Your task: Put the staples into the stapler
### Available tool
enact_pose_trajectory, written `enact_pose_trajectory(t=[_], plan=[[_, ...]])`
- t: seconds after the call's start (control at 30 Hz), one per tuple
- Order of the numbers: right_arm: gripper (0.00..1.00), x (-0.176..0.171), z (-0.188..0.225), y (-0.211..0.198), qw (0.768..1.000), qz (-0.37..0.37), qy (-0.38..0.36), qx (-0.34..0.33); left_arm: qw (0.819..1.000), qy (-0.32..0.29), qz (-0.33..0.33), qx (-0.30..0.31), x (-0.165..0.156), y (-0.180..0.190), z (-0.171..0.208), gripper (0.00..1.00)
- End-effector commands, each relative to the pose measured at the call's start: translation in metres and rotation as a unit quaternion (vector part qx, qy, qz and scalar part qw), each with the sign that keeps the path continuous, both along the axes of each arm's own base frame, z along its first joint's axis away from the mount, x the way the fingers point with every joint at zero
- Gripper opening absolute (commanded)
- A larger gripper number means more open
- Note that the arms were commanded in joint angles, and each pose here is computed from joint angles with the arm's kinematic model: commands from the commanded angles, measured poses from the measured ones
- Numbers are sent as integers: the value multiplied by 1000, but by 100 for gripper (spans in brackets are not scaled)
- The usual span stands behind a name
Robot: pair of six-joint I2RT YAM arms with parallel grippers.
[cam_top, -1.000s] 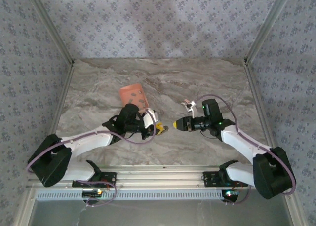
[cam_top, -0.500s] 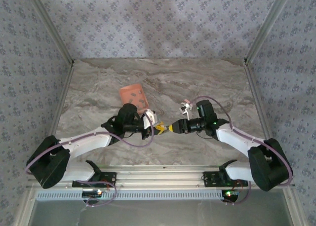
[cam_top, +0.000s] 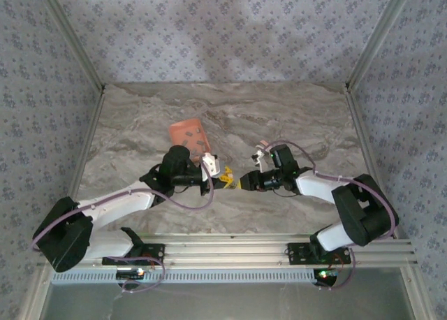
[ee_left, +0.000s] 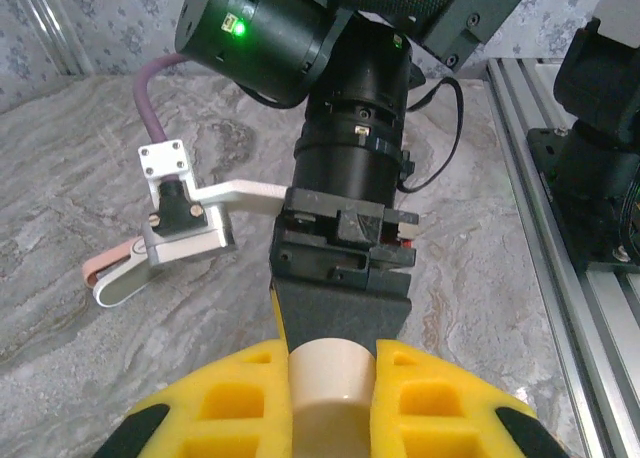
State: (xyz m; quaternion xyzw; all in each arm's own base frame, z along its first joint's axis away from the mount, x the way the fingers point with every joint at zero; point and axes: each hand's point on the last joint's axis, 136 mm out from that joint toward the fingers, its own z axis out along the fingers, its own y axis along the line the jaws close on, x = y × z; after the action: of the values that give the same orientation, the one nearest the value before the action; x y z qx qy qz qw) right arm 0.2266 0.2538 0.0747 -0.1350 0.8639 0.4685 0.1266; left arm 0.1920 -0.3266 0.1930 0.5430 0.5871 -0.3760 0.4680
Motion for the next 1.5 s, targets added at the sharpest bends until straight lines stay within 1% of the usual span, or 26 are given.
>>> enact_pose_trajectory(t=[0.0, 0.03, 0.13, 0.2, 0.27, 0.33, 0.37, 0.4, 0.47, 0.57, 0.67, 0.77, 0.87, 1.0, 1.13, 1.23, 1.3, 1.47], plan=[[43, 6, 9, -1, 999, -5, -45, -3, 999, -20, -7, -26, -3, 0, 17, 0], [44, 6, 12, -4, 998, -3, -63, -8, 999, -21, -5, -25, -3, 1, 17, 0], [46, 4, 28, -15, 988, 6, -149, -28, 1000, -20, -6, -22, -4, 2, 15, 0], [51, 2, 45, -20, 973, 21, -226, -35, 1000, -19, -9, -22, -6, 2, 15, 0], [55, -4, 61, -21, 949, 49, -309, -35, 999, -19, -15, -23, -8, 2, 14, 0], [69, -11, 74, -21, 920, 78, -382, -39, 999, -20, -24, -25, -10, 1, 15, 0], [73, -14, 80, -21, 904, 91, -416, -40, 999, -20, -29, -27, -12, 1, 15, 0], [74, -16, 87, -19, 892, 98, -440, -32, 999, -18, -34, -28, -14, 1, 16, 0], [75, -22, 95, -12, 873, 125, -472, -19, 998, -15, -46, -29, -18, 0, 16, 0], [75, -32, 99, 1, 845, 171, -506, -23, 998, -11, -60, -31, -22, -1, 17, 0], [75, -41, 99, 15, 828, 212, -518, -14, 997, -9, -69, -30, -25, -1, 17, 0], [75, -39, 98, 25, 825, 219, -521, -7, 996, -9, -77, -32, -28, -1, 17, 0], [75, -39, 101, 34, 830, 221, -512, 16, 995, -9, -90, -35, -32, -1, 19, 0], [71, -48, 100, 45, 830, 250, -497, 45, 995, -14, -95, -40, -34, -1, 23, 0], [66, -52, 100, 50, 831, 259, -488, 66, 994, -14, -99, -41, -36, -1, 24, 0], [57, -56, 101, 53, 831, 268, -481, 84, 994, -12, -101, -44, -37, -1, 26, 0], [49, -55, 98, 54, 832, 269, -478, 83, 994, -12, -100, -47, -37, -1, 27, 0], [35, -57, 100, 55, 832, 269, -477, 92, 994, -14, -97, -52, -37, 0, 31, 0]])
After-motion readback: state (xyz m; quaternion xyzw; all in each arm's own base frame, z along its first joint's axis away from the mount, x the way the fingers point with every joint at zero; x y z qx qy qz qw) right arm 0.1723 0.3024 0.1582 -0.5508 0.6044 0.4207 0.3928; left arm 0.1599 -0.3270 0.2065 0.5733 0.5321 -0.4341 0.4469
